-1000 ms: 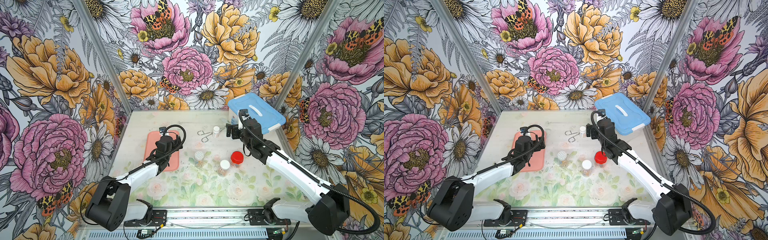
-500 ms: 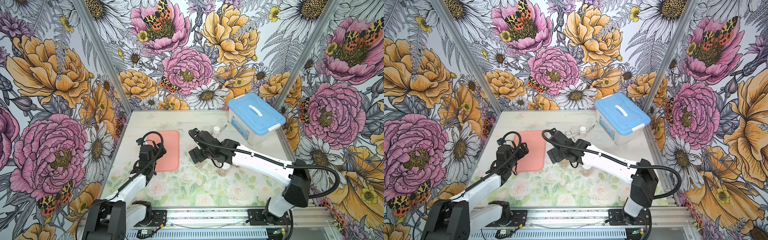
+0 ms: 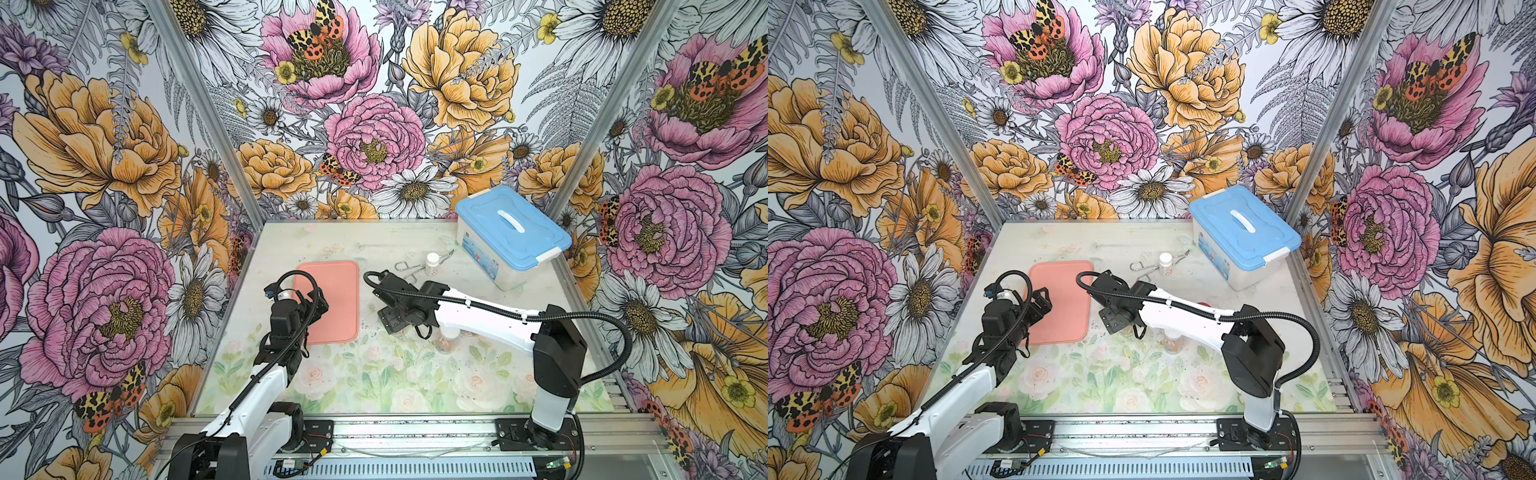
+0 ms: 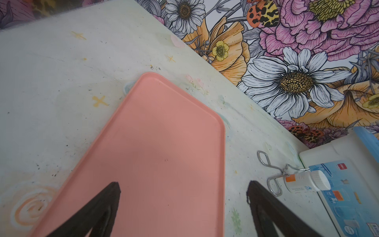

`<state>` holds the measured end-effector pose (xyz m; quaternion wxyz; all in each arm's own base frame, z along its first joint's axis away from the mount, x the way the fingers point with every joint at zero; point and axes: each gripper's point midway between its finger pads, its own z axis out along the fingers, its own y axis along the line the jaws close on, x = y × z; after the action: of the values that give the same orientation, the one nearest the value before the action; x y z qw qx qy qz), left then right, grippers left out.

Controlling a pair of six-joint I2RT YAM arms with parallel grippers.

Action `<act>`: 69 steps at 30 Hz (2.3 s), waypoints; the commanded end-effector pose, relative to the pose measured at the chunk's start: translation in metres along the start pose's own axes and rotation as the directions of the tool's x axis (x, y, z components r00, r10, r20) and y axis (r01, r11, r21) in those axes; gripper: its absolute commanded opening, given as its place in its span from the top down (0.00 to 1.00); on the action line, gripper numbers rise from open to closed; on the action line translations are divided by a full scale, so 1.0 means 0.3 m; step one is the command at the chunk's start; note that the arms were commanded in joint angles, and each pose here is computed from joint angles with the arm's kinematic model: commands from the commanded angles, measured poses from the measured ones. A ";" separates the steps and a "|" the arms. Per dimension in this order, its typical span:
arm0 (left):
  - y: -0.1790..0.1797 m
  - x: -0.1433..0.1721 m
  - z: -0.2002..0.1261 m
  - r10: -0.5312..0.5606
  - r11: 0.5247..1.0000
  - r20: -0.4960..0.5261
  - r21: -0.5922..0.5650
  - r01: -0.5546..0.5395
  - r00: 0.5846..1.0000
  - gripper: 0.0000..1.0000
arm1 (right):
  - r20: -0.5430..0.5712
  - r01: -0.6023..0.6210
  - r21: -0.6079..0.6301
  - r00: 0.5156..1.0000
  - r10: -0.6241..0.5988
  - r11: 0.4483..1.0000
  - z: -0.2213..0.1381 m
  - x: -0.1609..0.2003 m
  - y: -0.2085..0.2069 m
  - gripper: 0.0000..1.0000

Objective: Pour the candies out of the jar
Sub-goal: Pick up the jar from the center of the board, then move the tray at the center of the board.

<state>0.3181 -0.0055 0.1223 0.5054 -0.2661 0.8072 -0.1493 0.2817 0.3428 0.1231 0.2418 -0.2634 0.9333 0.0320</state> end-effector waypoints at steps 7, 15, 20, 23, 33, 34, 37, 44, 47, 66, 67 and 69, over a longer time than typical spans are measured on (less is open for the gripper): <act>-0.104 0.015 -0.002 0.074 0.994 -0.012 0.085 -0.073 0.997 0.01 | 0.024 -0.056 0.019 0.998 0.055 0.998 0.008 -0.043 0.008 0.39; -0.168 0.062 0.023 0.137 0.985 -0.060 0.112 -0.130 0.989 0.01 | 0.056 -0.055 -0.007 0.997 0.056 0.998 -0.044 -0.073 -0.014 0.57; -0.243 0.105 0.049 0.184 0.974 -0.107 0.154 -0.166 0.977 0.01 | 0.108 -0.072 -0.103 0.991 0.083 0.992 -0.146 -0.140 -0.112 0.59; -0.280 0.139 0.077 0.195 0.970 -0.138 0.173 -0.171 0.971 0.01 | 0.178 -0.031 -0.088 0.983 0.046 0.996 -0.222 -0.188 -0.202 0.59; -0.388 0.280 0.198 0.201 0.960 -0.277 0.245 -0.133 0.940 0.01 | 0.352 -0.145 0.002 0.926 0.135 0.989 -0.417 -0.269 -0.516 0.60; -0.396 0.304 0.209 0.207 0.959 -0.296 0.249 -0.134 0.933 0.01 | 0.363 -0.156 0.009 0.921 0.142 0.988 -0.427 -0.266 -0.534 0.60; -0.409 0.367 0.232 0.213 0.959 -0.348 0.254 -0.126 0.913 0.01 | 0.385 -0.194 0.016 0.906 0.173 0.981 -0.445 -0.255 -0.581 0.60; -0.427 0.459 0.245 0.217 0.960 -0.409 0.255 -0.117 0.886 0.01 | 0.428 -0.239 0.022 0.880 0.207 0.971 -0.496 -0.237 -0.646 0.61; -0.466 0.498 0.231 0.229 0.953 -0.433 0.284 -0.109 0.872 0.01 | 0.443 -0.244 0.017 0.871 0.211 0.970 -0.505 -0.239 -0.654 0.61; -0.863 0.705 0.157 0.259 0.874 -0.473 0.486 0.005 0.842 0.01 | 0.497 -0.307 0.031 0.830 0.252 0.951 -0.563 -0.195 -0.727 0.62; -0.848 0.695 0.159 0.251 0.879 -0.458 0.476 -0.003 0.853 0.01 | 0.501 -0.310 0.031 0.827 0.253 0.950 -0.569 -0.190 -0.731 0.62; -0.852 0.611 0.129 0.235 0.872 -0.413 0.489 -0.003 0.880 0.01 | 0.501 -0.312 0.031 0.827 0.255 0.950 -0.572 -0.181 -0.736 0.62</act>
<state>0.3533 -0.3264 0.0691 0.3196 -0.0255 0.8803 -0.3496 0.3580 0.1525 0.2928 0.4412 -0.1029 0.8882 0.0766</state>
